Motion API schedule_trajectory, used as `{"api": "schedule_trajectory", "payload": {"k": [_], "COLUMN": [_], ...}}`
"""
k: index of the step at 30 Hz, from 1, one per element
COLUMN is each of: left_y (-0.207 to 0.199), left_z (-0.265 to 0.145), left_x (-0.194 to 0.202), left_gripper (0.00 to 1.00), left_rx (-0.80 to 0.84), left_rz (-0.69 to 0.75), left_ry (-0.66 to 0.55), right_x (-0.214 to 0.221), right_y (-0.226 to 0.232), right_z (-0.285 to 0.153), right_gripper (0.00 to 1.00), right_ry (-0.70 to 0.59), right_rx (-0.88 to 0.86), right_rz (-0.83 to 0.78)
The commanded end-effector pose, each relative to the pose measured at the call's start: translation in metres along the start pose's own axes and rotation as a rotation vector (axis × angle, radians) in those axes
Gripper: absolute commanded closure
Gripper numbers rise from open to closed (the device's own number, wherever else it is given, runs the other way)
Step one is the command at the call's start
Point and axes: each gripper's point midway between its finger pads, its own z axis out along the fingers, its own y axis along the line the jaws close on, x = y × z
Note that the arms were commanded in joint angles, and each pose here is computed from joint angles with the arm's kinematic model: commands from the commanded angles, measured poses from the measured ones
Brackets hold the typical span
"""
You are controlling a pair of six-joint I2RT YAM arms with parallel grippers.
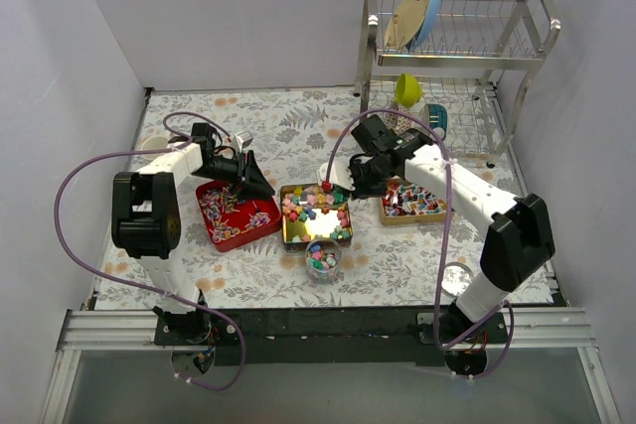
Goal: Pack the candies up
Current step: Place the fake candies in the packing bottle, then place the spatula at the center of the board.
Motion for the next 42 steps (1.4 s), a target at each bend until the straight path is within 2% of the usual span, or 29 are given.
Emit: {"api": "schedule_trajectory", "payload": {"k": [1,7,14,22,33,37,42], "left_y": [-0.013,-0.007,-0.006,-0.014,-0.021,-0.026,-0.042], "left_z": [-0.013,-0.016,-0.02,-0.027,-0.029,-0.031,-0.038], "left_x": [-0.008,-0.009,-0.012,-0.013,-0.009,-0.008,-0.007], "left_gripper": [0.65,0.64,0.64,0.63,0.62,0.62,0.61], "left_rx": [-0.046,-0.091,-0.117,-0.124,-0.104,-0.096,-0.079], "left_rz": [0.14,0.169,0.189,0.215,0.229,0.231,0.298], "left_ry": [-0.071,-0.095,-0.119,-0.148,-0.163,-0.166,-0.224], "right_x": [0.007,0.014,0.016,0.028,0.016,0.033,0.085], "right_y": [0.02,0.041,0.066,0.06,0.053,0.063,0.066], "right_z": [-0.042,-0.064,-0.062,-0.069,-0.093,-0.106,-0.132], "right_gripper": [0.99,0.99,0.99,0.99,0.99,0.99,0.99], "right_ry": [0.092,0.226,0.42,0.65,0.672,0.605,0.446], "right_rx": [-0.017,-0.005,-0.006,0.012,0.105,0.141,0.237], "right_rz": [-0.118,-0.25,-0.368,-0.354,-0.4,-0.239,0.243]}}
